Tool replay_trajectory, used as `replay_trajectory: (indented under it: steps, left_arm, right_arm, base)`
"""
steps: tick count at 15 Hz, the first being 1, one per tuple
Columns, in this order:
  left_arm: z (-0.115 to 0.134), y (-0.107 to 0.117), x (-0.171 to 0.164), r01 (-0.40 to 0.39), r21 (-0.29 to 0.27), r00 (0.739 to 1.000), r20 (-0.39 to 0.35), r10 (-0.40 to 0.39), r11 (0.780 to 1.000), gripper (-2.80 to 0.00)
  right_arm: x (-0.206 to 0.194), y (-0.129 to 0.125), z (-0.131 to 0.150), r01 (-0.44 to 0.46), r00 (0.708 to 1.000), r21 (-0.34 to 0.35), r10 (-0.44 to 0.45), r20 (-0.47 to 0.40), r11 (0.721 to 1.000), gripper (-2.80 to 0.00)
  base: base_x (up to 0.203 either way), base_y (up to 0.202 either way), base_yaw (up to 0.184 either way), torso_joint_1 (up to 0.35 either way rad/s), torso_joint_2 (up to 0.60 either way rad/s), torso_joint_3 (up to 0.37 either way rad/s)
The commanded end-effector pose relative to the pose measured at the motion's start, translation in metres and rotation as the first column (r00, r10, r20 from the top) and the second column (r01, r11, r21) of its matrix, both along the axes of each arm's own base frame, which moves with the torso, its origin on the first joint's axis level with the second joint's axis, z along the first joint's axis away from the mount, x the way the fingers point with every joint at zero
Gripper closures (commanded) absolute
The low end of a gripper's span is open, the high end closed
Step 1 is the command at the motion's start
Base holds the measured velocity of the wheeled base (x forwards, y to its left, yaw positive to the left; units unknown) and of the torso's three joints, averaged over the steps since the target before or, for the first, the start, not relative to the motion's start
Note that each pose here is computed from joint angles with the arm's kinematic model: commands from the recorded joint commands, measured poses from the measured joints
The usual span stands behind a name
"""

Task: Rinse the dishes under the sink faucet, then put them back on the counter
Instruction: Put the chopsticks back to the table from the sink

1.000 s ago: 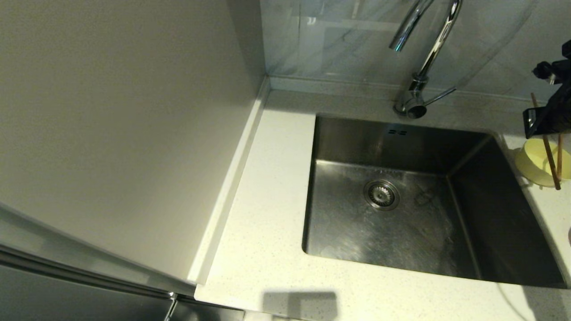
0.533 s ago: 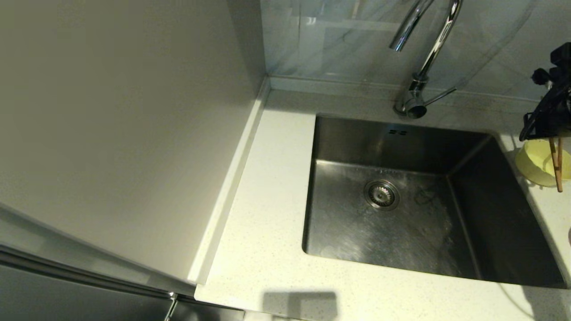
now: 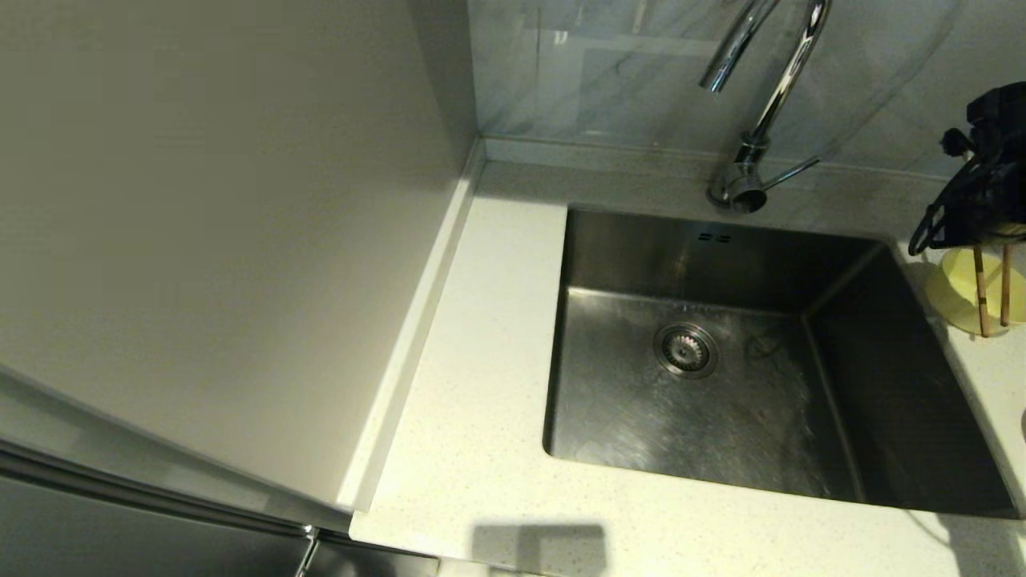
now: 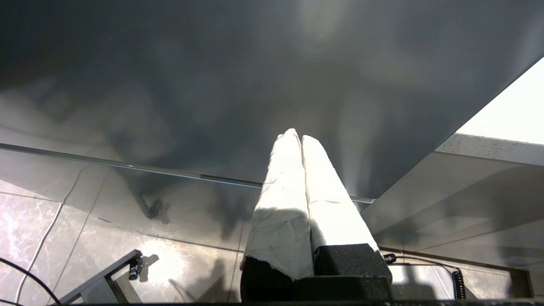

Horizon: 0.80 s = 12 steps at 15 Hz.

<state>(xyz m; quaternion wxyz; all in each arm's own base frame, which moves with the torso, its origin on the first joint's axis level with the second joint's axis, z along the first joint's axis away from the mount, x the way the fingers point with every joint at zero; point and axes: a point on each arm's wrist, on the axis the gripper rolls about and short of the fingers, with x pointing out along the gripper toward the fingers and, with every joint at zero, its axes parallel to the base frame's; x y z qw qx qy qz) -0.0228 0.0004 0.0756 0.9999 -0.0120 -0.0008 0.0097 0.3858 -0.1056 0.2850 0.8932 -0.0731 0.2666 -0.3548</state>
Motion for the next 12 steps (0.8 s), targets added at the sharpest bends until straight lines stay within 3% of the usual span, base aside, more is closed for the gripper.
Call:
replay_trajectory:
  steps: [1, 12]
  left_arm:
    - [0.000, 0.000, 0.000, -0.001, 0.000, 1.000, 0.003, 0.001, 1.000, 0.00]
    - [0.000, 0.000, 0.000, -0.001, 0.000, 1.000, 0.003, 0.001, 1.000, 0.00]
  right_arm:
    - [0.006, -0.003, -0.009, 0.005, 1.000, 0.001, -0.005, -0.022, 1.000, 0.00]
    - [0.015, -0.026, -0.013, 0.023, 1.000, -0.068, -0.023, -0.005, 0.997, 0.00]
  base:
    - [0.000, 0.000, 0.000, 0.000, 0.00, 0.000]
    - [0.000, 0.000, 0.000, 0.000, 0.00, 0.000]
